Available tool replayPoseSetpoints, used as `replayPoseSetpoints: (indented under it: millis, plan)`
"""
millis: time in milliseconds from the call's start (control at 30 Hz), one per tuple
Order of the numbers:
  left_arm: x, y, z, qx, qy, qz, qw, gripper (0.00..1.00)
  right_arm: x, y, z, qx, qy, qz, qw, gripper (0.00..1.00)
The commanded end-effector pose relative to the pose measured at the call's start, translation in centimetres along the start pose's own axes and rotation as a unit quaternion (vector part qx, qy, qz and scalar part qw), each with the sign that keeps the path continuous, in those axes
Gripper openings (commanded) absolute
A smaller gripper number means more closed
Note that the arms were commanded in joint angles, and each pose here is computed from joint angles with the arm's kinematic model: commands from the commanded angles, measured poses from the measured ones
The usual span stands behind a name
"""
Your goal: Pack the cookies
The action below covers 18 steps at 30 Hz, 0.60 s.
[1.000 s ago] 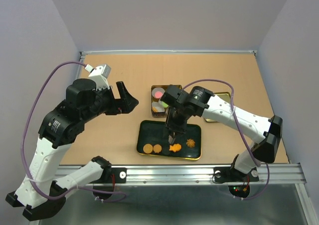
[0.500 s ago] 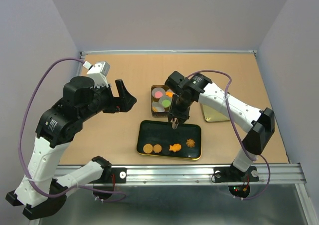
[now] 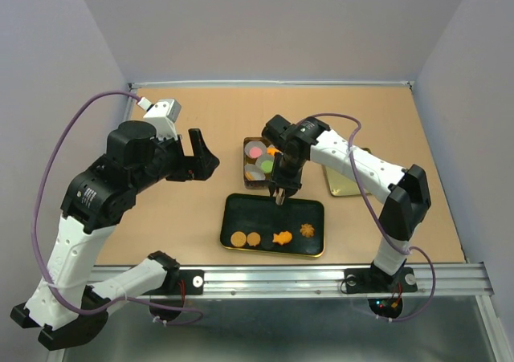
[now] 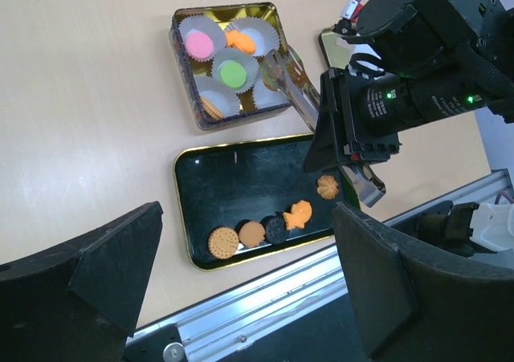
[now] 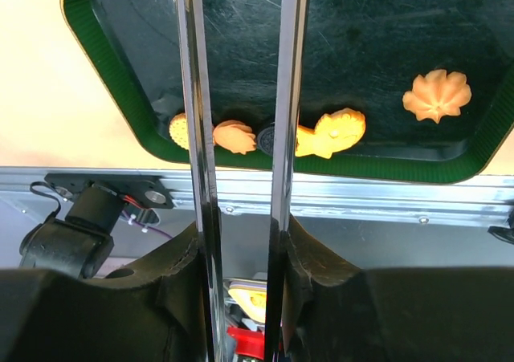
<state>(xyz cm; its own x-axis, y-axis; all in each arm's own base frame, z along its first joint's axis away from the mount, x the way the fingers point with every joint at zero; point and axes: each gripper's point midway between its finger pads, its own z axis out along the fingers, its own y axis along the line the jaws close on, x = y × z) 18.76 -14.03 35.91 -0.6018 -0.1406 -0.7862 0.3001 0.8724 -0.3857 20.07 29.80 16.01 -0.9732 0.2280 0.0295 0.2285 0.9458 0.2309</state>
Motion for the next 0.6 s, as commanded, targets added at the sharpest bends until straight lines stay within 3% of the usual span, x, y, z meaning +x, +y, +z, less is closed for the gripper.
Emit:
replayPoseSetpoints:
  millis: [0, 567]
  plan:
    - [-1.2, -0.3, -0.8, 0.005, -0.023, 0.016, 1.000, 0.99, -0.3, 0.6, 0.2, -0.015, -0.005, -0.010, 1.000, 0.37]
    - [-0.7, 0.1, -0.3, 0.000, -0.015, 0.024, 1.000, 0.99, 0.1, -0.5, 1.7, -0.001, 0.010, -0.005, 1.000, 0.38]
